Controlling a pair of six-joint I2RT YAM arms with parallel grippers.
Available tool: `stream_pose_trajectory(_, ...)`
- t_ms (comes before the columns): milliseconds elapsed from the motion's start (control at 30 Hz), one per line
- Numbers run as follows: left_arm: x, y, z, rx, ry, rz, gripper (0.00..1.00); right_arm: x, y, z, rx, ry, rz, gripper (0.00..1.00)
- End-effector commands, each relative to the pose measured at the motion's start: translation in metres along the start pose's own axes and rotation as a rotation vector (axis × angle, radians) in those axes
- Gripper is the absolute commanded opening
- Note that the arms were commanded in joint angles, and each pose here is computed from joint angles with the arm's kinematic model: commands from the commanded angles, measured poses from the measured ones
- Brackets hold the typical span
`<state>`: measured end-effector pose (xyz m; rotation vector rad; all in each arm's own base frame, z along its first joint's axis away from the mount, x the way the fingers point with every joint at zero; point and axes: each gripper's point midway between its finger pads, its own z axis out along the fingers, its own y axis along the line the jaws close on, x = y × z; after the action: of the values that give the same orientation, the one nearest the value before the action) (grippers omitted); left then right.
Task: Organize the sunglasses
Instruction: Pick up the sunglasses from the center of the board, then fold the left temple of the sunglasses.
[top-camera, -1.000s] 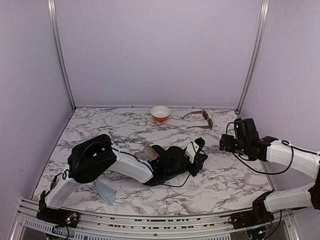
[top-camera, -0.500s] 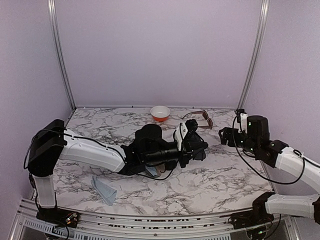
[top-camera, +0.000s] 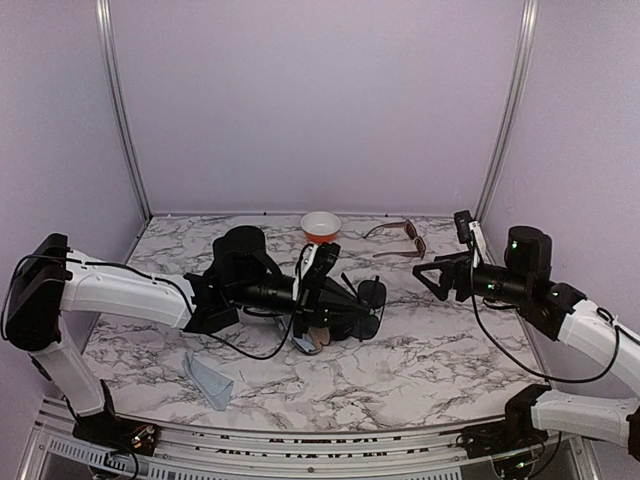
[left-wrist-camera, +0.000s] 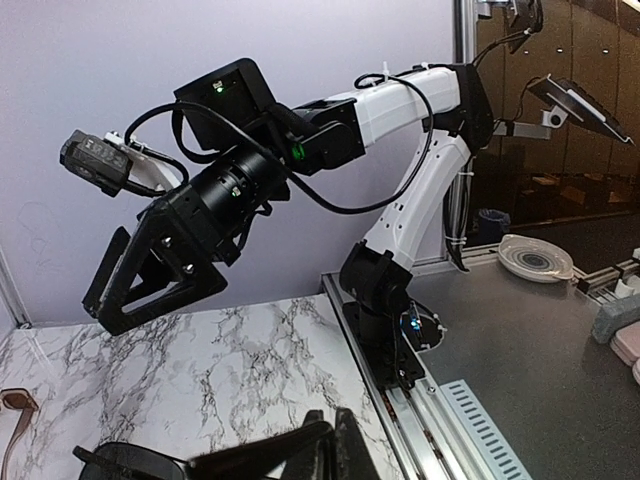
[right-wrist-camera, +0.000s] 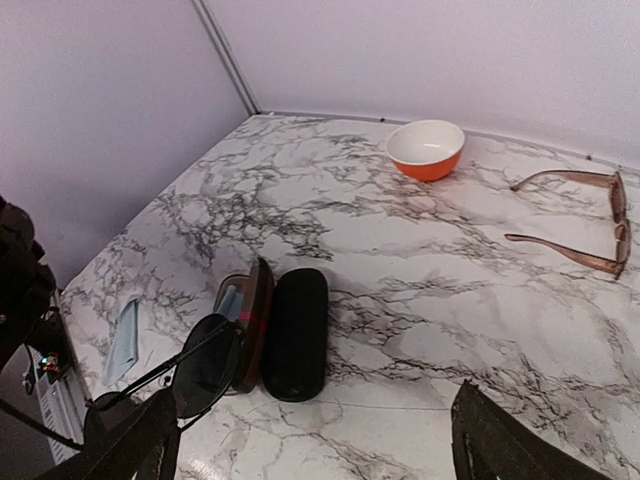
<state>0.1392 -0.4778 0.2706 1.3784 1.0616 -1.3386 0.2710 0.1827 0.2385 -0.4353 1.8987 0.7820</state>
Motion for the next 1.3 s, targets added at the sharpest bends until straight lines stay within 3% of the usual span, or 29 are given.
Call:
stream_pose_trajectory(0,-0.016,-0.026,-0.018,0.14,-0.014,0.01,0.0,-0.001,0.057,-0.006,-0.292,0.017,-0.078,0.91)
stream_pose_trajectory(133,-0.017,-0.036,-0.028,0.182,-0.008,-0.01,0.0,0.014,0.085,0.005,-0.323,0.061,-0.167,0.91)
stream_pose_trajectory(233,-0.018,-0.039,-0.036,0.172,-0.005,-0.003,0.0,0.015,0.088,0.015,-0.333,0.078,-0.126,0.91)
stream_pose_trajectory(433,-0.011,-0.036,-0.052,0.048,0.014,0.097,0.0,0.008,0.063,0.023,-0.186,0.02,0.105,0.83)
stream_pose_trajectory(600,-0.007,-0.03,-0.059,-0.029,0.031,0.169,0.0,0.01,0.078,0.016,-0.326,-0.04,0.337,0.76)
stream_pose_trajectory(767,-0.006,-0.021,-0.061,-0.086,0.04,0.217,0.0,0.029,0.081,0.023,-0.361,0.015,0.459,0.73)
stream_pose_trajectory(967,-0.009,-0.02,-0.06,-0.109,0.042,0.26,0.0,0.026,0.09,0.027,-0.42,0.015,0.49,0.66)
stream_pose_trajectory(1267,-0.013,-0.034,-0.058,-0.027,0.02,0.246,0.0,0.011,0.11,0.034,-0.456,0.108,0.293,0.54)
